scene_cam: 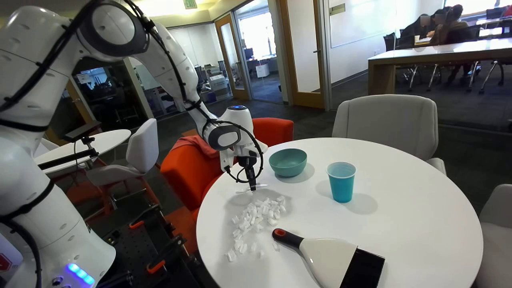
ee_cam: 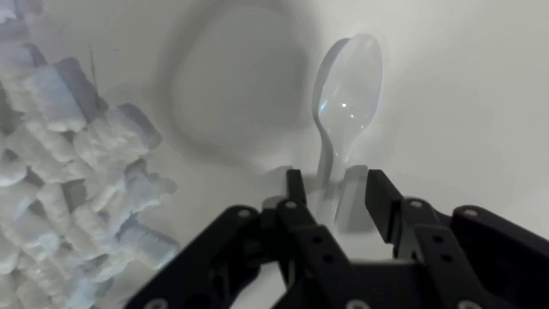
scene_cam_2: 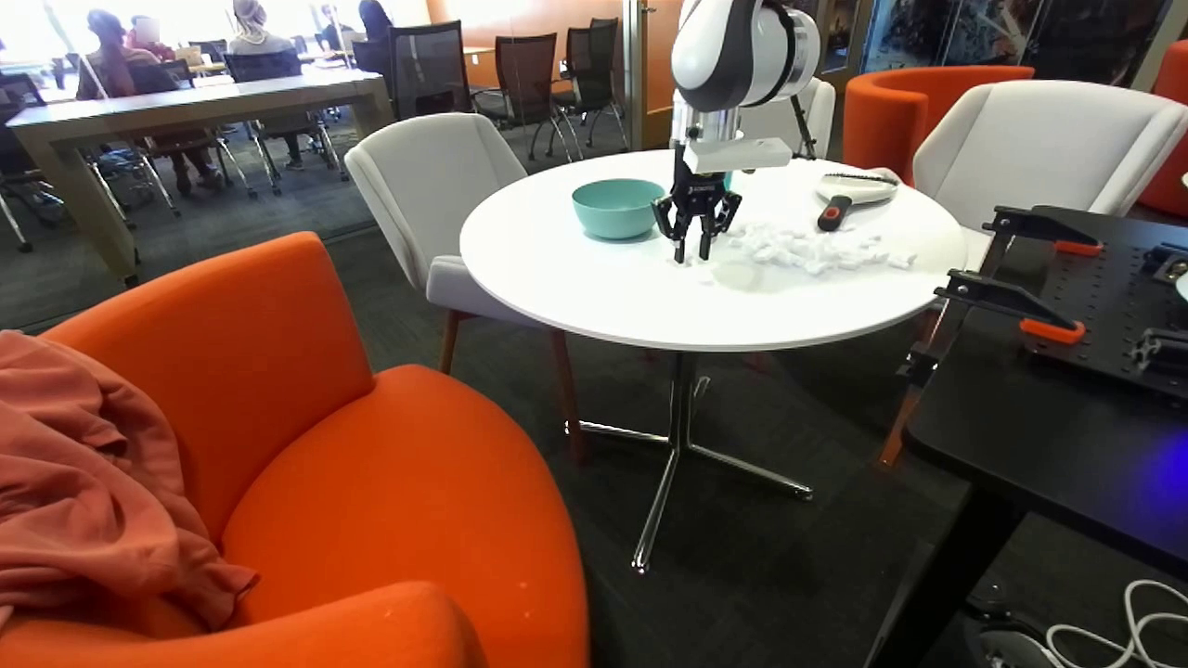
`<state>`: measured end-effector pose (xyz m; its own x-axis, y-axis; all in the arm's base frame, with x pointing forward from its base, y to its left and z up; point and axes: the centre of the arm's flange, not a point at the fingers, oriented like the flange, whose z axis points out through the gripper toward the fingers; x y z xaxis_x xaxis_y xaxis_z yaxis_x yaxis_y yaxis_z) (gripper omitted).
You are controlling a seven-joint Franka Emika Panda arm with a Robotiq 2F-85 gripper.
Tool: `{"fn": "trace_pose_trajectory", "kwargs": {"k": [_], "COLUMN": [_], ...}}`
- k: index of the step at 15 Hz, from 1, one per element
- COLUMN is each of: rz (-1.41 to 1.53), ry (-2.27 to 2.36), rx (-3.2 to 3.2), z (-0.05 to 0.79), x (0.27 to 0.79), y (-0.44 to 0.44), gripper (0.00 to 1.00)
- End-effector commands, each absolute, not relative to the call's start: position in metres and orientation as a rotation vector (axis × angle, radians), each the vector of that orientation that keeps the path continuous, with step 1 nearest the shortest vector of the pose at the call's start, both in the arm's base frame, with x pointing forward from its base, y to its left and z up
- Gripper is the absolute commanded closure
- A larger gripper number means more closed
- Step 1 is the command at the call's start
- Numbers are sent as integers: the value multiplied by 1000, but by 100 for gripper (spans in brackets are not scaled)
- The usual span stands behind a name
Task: Move the white object on the table from left to right.
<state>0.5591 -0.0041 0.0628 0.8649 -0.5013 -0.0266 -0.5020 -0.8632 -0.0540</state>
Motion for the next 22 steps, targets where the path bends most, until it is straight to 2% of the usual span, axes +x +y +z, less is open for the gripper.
{"fn": "trace_pose_trajectory", "kwargs": {"k": [1,2,3,9,15,16,17,19,20,22], "rz": [1,2,4,-163,-444,-386,-396,-394,-391,-433], "ry": [832,831,831,957,1358,1262,1277,1278,1275,1415], "rx": [-2977,-2978,-2978,-2962,-2784,-2862,-2856,-2857,-2860,-2809], "z": [59,58,58,102,157,131,136,134,132,129], "x": [567,567,568,548,500,530,525,525,526,540], "y": [0,0,0,-24,-118,-109,-117,-118,-117,-135], "gripper": [90,97,100,98,98,98,91,91,98,98]}}
